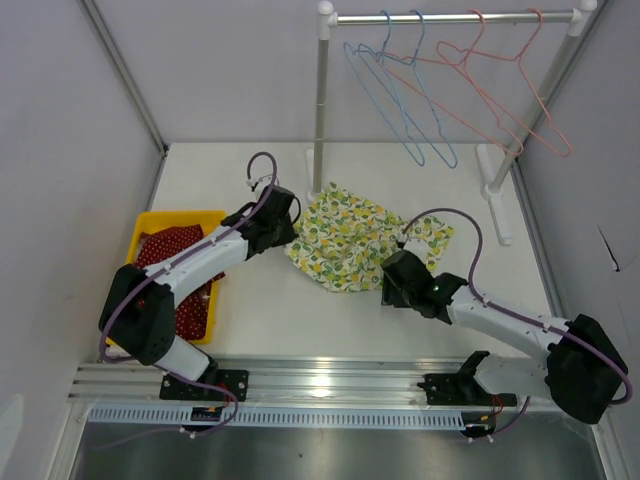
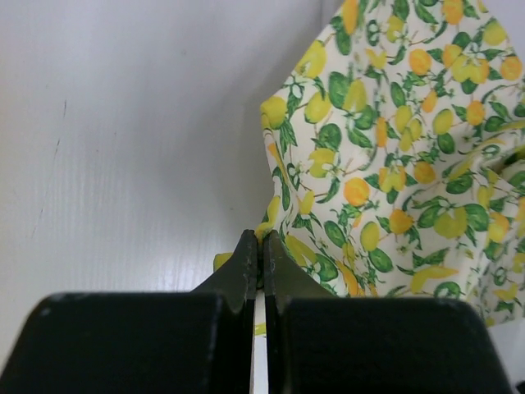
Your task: Place the skirt on the hanger
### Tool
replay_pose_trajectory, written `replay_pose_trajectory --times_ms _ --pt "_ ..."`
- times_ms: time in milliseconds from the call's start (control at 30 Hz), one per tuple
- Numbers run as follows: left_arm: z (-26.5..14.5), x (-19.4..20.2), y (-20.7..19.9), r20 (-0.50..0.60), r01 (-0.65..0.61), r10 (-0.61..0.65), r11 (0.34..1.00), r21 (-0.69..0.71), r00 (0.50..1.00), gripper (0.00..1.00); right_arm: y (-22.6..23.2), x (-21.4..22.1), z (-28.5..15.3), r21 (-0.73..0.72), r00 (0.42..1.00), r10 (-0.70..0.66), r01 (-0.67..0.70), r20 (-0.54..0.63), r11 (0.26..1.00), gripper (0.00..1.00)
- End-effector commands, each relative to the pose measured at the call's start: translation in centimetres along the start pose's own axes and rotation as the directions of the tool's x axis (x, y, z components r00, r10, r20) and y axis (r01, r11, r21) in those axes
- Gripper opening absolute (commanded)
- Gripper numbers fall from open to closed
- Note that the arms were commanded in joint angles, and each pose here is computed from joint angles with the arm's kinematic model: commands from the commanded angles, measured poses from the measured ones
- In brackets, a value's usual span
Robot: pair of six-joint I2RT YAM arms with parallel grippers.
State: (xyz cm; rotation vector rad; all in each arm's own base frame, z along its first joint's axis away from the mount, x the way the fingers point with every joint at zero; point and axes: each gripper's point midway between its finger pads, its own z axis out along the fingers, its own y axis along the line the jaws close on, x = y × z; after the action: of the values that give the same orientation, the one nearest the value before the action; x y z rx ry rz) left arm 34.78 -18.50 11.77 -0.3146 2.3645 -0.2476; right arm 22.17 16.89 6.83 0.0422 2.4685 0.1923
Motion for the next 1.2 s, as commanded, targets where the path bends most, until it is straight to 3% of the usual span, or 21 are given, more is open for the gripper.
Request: replay_pose_trajectory --times_ms 0,100,200,267,367,433,633,700,800,833,900,967,1167 --pt "-3.6 -4.3 -3.3 0.091 0.007 -0.02 0.99 0.139 0.996 0.0 3.6 0.0 -0.2 -0.128 0.997 0.047 -0.038 0.066 0.991 0.53" --pt "-5.3 -5.7 -4.8 0.114 -0.01 -0.011 0.984 0.178 0.993 0.0 4.5 0.7 0.7 -0.141 0.997 0.038 -0.027 0.07 0.99 0.54" --pt "-7.3 -7.0 -6.2 0.144 -0.02 -0.012 0.976 0.218 0.99 0.0 4.2 1.2 2.4 -0.104 0.998 0.023 -0.016 0.066 0.994 0.62" --pt "-8.2 -7.2 -6.6 0.153 -0.029 -0.007 0.972 0.231 0.988 0.0 3.6 0.5 3.1 -0.051 0.995 0.025 -0.021 0.097 0.998 0.78" --pt "-8.8 -7.4 -6.6 0.165 -0.04 0.002 0.972 0.23 0.986 0.0 3.5 -0.4 3.5 -0.042 0.989 0.047 -0.042 0.137 0.998 0.9" --pt "-8.7 -7.2 -6.4 0.161 -0.044 0.008 0.974 0.224 0.987 0.0 3.1 -0.8 4.0 -0.03 0.987 0.069 -0.066 0.147 0.997 0.93" --pt "-8.6 -6.7 -6.1 0.149 -0.051 0.018 0.974 0.222 0.989 0.0 1.7 -1.7 6.4 0.044 0.98 0.101 -0.11 0.17 0.993 0.92" --pt "-8.8 -6.7 -6.1 0.153 -0.061 0.027 0.972 0.225 0.988 0.0 1.9 -1.9 7.2 0.035 0.982 0.11 -0.116 0.154 0.993 0.86" --pt "-9.2 -6.8 -6.0 0.161 -0.076 0.04 0.971 0.226 0.986 0.0 1.5 -3.4 8.1 0.076 0.982 0.1 -0.113 0.161 0.991 0.42" --pt "-9.3 -6.8 -5.8 0.162 -0.082 0.046 0.972 0.221 0.986 0.0 0.9 -3.6 7.9 0.11 0.985 0.074 -0.092 0.156 0.99 0.2" --pt "-10.2 -7.2 -5.6 0.183 -0.095 0.054 0.969 0.226 0.982 0.0 1.1 -6.0 6.4 0.122 0.974 0.062 -0.09 0.216 0.988 0.06" --pt "-11.0 -7.3 -5.2 0.196 -0.115 0.071 0.968 0.224 0.978 0.0 0.7 -7.6 4.0 0.136 0.969 0.036 -0.071 0.245 0.988 0.0" --pt "-14.7 -7.8 -5.2 0.25 -0.173 0.106 0.949 0.264 0.962 0.0 -0.9 -12.2 -4.3 0.146 0.935 0.03 -0.087 0.354 0.986 0.0"
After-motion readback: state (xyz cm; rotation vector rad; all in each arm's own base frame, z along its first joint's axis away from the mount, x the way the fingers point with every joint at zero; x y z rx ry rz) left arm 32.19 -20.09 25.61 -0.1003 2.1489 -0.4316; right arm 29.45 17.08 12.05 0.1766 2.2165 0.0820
